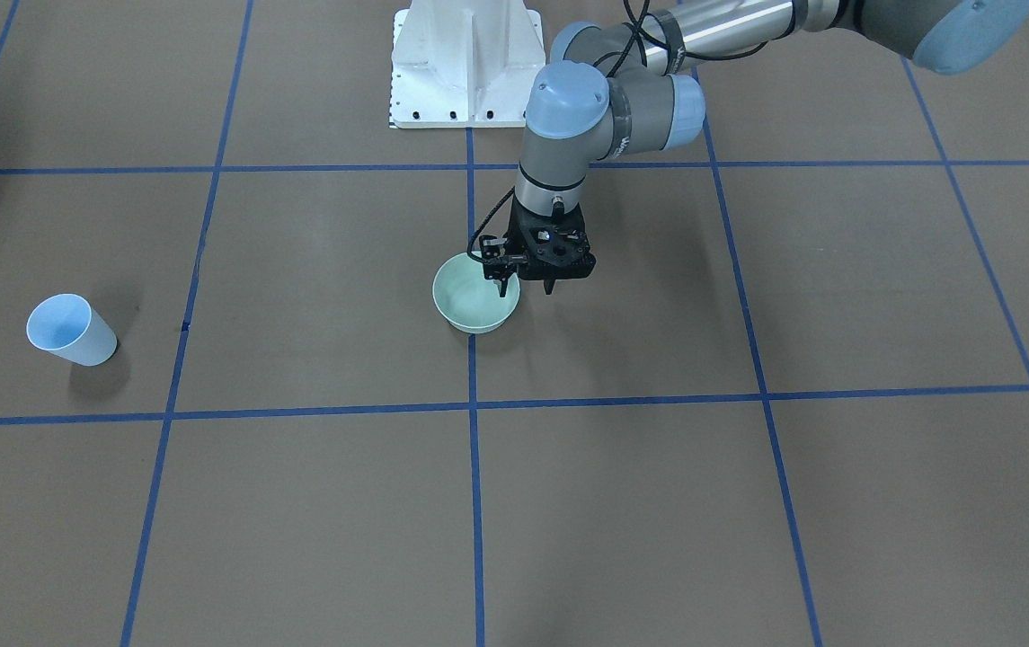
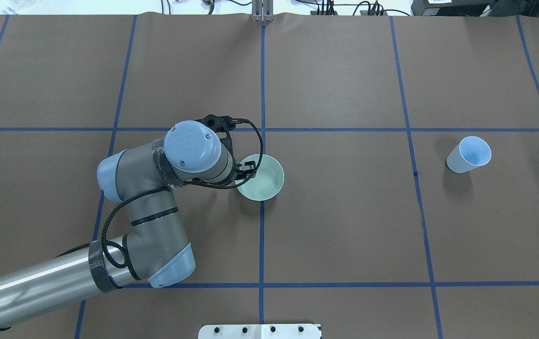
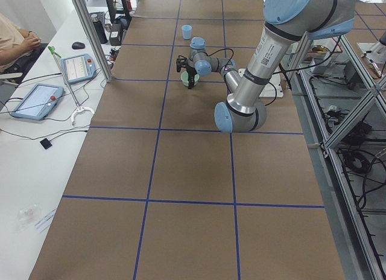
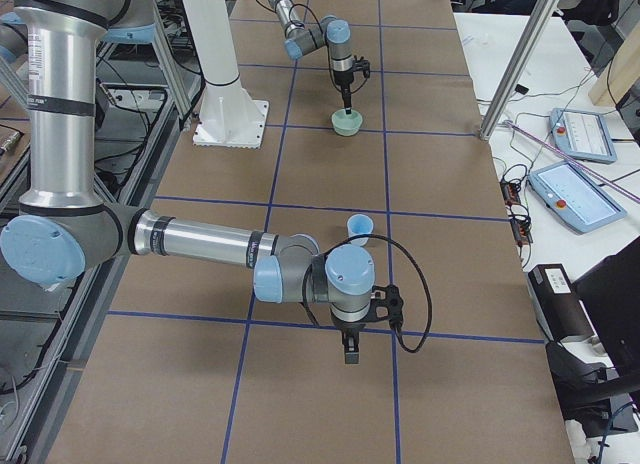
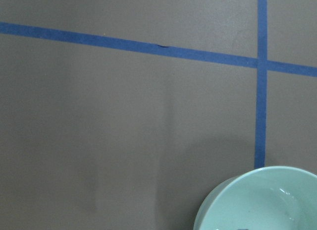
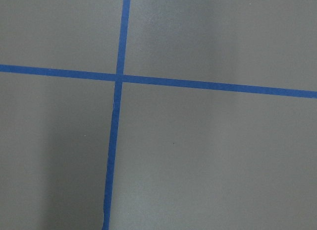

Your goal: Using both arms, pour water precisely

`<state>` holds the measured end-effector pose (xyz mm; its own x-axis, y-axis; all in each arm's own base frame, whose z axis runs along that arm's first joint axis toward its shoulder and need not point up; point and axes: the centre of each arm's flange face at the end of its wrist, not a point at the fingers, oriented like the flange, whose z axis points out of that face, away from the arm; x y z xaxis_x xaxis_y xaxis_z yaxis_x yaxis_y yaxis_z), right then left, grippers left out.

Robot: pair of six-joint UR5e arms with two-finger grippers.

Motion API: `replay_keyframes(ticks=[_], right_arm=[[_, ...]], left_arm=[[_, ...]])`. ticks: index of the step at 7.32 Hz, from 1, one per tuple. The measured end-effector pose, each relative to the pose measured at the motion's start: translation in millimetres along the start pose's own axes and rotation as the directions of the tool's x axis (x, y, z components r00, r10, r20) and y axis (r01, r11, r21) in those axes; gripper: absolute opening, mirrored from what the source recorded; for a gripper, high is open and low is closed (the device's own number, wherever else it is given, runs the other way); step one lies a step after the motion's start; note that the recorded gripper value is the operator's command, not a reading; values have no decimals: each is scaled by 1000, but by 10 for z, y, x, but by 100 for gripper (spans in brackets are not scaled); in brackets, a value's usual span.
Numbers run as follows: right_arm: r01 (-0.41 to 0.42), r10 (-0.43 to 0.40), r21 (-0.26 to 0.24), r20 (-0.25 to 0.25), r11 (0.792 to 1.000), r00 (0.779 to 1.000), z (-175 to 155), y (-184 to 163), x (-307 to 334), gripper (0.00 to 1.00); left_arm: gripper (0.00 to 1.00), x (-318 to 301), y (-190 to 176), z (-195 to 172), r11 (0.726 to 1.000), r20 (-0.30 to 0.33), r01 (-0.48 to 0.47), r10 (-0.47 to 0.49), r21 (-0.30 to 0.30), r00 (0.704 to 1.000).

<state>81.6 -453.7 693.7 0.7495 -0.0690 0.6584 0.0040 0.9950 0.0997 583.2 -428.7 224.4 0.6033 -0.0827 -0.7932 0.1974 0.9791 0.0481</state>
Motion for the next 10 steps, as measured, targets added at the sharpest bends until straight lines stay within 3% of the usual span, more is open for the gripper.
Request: replay_keyframes(ticks=[4, 7, 10], right_arm=[[0, 0, 0, 0, 1000, 1000, 0, -1, 0, 100], [-2, 2, -2, -1, 1000, 1000, 9, 6, 8, 100], [-6, 6, -5, 0, 1000, 1000, 23, 22, 20, 100]], left_arm=[[0, 59, 64, -18, 1000, -8, -12, 12, -8, 1000], [0, 77, 40, -274, 998, -33, -66, 65, -19, 997], [0, -584, -315, -572, 983, -21, -178, 178, -47, 984]])
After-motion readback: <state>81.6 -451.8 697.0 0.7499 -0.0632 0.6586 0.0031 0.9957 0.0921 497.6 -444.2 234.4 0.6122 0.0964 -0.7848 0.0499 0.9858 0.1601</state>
